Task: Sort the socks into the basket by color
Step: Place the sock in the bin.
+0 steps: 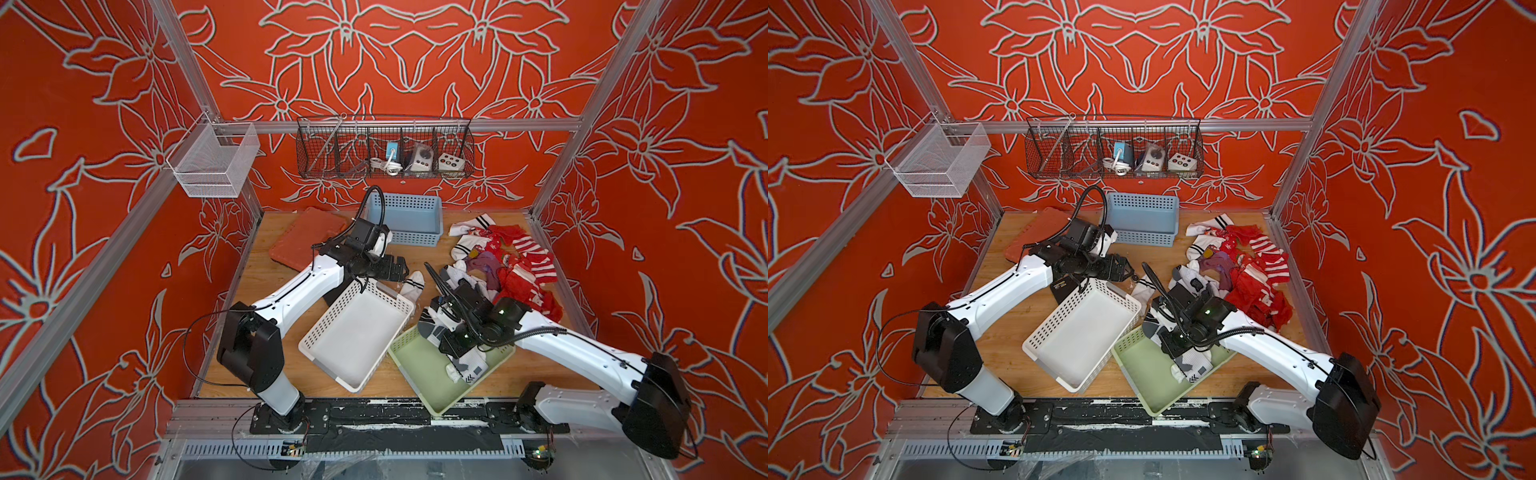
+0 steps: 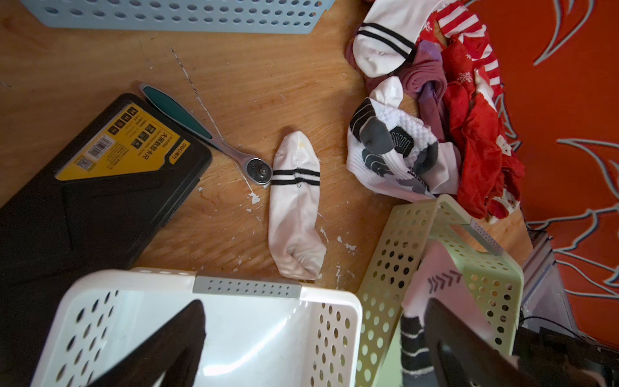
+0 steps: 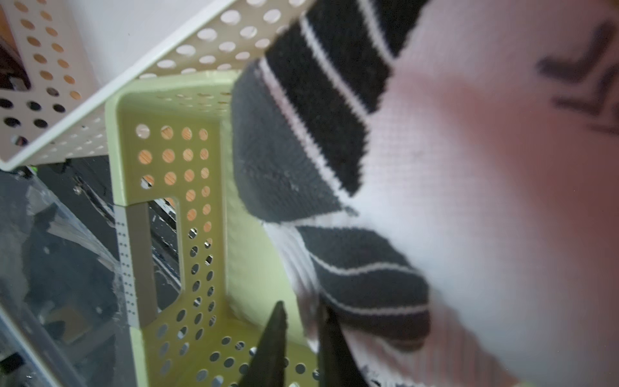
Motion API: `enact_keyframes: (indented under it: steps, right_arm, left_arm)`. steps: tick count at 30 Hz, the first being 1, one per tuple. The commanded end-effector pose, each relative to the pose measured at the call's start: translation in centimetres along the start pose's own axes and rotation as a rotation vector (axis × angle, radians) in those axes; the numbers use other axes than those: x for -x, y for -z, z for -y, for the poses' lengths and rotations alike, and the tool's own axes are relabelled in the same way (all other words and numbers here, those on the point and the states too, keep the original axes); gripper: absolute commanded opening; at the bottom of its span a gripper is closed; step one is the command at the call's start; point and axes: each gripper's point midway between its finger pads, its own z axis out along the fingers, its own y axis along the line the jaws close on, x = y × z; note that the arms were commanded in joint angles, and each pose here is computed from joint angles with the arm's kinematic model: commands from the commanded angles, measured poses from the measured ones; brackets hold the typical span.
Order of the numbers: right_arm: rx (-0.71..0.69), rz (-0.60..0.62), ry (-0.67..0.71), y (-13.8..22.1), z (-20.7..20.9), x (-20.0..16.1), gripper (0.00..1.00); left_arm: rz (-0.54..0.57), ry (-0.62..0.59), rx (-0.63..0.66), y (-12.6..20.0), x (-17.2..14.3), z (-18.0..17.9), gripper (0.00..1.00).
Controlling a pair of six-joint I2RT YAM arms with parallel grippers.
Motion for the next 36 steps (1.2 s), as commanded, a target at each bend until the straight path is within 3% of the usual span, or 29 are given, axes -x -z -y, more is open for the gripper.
enact_keyframes:
  steps: [1, 5, 9, 15, 20, 24, 27, 30, 36]
  right_arm:
    - [0.025, 0.057, 0.042, 2.3, -1.3, 1.4, 0.52]
    - [0.004, 0.113, 0.065, 5.1, -1.8, 2.7, 0.71]
    - [-0.108, 0.183, 0.037, 7.2, 0.0, 4.2, 0.78]
    - [-0.230, 0.215, -0.056, 7.1, 4.0, 6.4, 0.80]
    - [-0.187, 0.137, -0.068, 4.3, 4.7, 6.6, 0.78]
    - [-0.042, 0.056, -0.042, 2.0, 2.8, 5.5, 0.54]
    - [0.033, 0.025, -0.031, 1.5, 1.5, 4.4, 0.18]
    - [0.082, 0.003, -0.027, 1.3, 0.6, 3.2, 0.00]
    - [0.126, -0.093, -0.020, -1.2, -0.5, 1.1, 0.00]
  left_arm:
    - [0.026, -0.020, -0.007, 1.0, 0.3, 0.5, 0.99]
    - [0.028, -0.015, -0.010, 0.8, 0.3, 0.6, 0.99]
    - [0.033, -0.013, -0.009, 1.0, 0.4, 0.6, 0.99]
    - [0.040, -0.007, -0.005, 1.1, 0.5, 0.5, 0.99]
    - [0.039, -0.004, -0.008, 1.0, 0.5, 0.6, 0.99]
    - [0.037, -0.006, -0.008, 0.7, 0.7, 0.6, 0.99]
    - [0.030, -0.006, -0.012, 0.3, 0.8, 0.6, 0.99]
    - [0.022, -0.005, -0.017, -0.1, 0.8, 0.6, 0.99]
    - [0.008, 0.002, -0.029, -1.3, 1.0, 0.6, 0.99]
